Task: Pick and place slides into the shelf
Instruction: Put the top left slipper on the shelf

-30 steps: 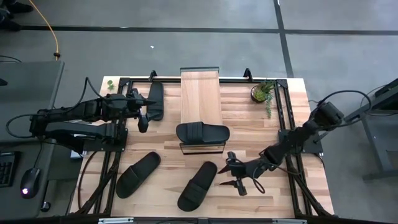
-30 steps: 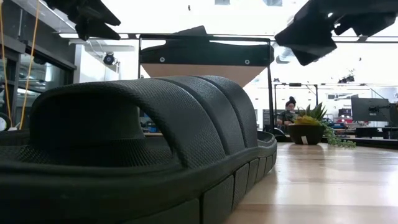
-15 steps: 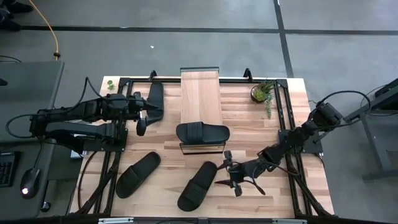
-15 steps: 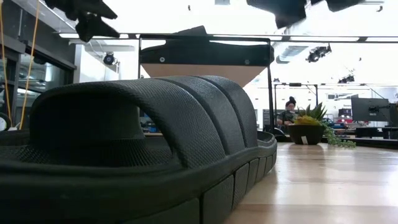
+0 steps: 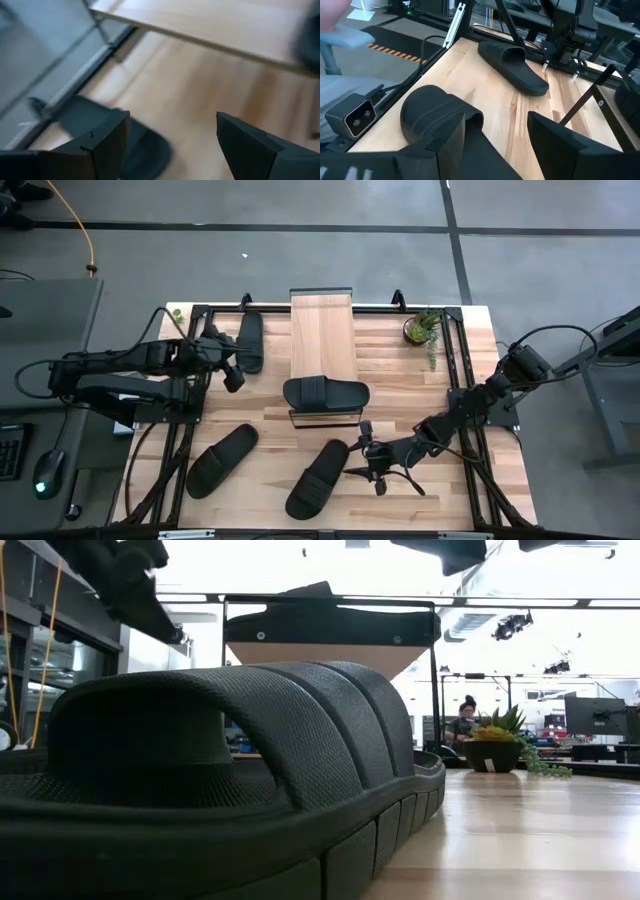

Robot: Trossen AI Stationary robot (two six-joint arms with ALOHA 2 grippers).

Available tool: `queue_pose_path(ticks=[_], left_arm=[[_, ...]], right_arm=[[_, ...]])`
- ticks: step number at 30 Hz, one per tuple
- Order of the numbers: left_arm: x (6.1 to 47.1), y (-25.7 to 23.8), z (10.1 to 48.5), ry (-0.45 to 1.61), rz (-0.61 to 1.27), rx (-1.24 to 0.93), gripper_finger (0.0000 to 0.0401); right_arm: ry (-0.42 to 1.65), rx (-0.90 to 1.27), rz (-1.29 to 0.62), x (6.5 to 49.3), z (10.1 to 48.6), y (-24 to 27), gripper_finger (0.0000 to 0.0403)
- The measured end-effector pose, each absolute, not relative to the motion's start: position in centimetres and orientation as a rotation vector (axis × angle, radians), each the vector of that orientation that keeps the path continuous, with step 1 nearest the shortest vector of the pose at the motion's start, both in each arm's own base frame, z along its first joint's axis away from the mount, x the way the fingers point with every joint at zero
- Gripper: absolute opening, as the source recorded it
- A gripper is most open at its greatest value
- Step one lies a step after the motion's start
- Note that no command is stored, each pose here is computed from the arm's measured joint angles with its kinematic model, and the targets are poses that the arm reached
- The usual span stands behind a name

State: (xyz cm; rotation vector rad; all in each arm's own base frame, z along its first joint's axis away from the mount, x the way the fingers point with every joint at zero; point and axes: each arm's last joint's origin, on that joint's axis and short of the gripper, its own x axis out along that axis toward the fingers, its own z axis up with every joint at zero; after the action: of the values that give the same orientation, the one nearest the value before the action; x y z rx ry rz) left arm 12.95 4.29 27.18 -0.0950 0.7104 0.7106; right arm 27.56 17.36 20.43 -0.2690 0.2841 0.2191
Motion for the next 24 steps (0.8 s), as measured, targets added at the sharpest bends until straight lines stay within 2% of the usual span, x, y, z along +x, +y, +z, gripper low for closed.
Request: queue_pose_path(ticks=[6,11,18,24], left_arm=[[13.6,5.2,26.6,0.76,0.931,0.018,0.0278],[13.1,7.4,26.6,0.789,0.996,-0.025,0.0278],[11.3,12.2,26.5,0.798,0.828,-0.121,0.0278],[8.4,17.3,24.8,0.731,0.823,-0.409,0.0278]], right_arm=[[0.312,-0.252,0.216,27.5,20.2,17.3,0.0206],[0.337,-0.232,0.216,27.4,20.0,17.3,0.0206],[0.34,-0.232,0.229,27.4,19.9,17.3,0.0206],[0.343,-0.233,0.241,27.4,19.9,17.3,0.0206]])
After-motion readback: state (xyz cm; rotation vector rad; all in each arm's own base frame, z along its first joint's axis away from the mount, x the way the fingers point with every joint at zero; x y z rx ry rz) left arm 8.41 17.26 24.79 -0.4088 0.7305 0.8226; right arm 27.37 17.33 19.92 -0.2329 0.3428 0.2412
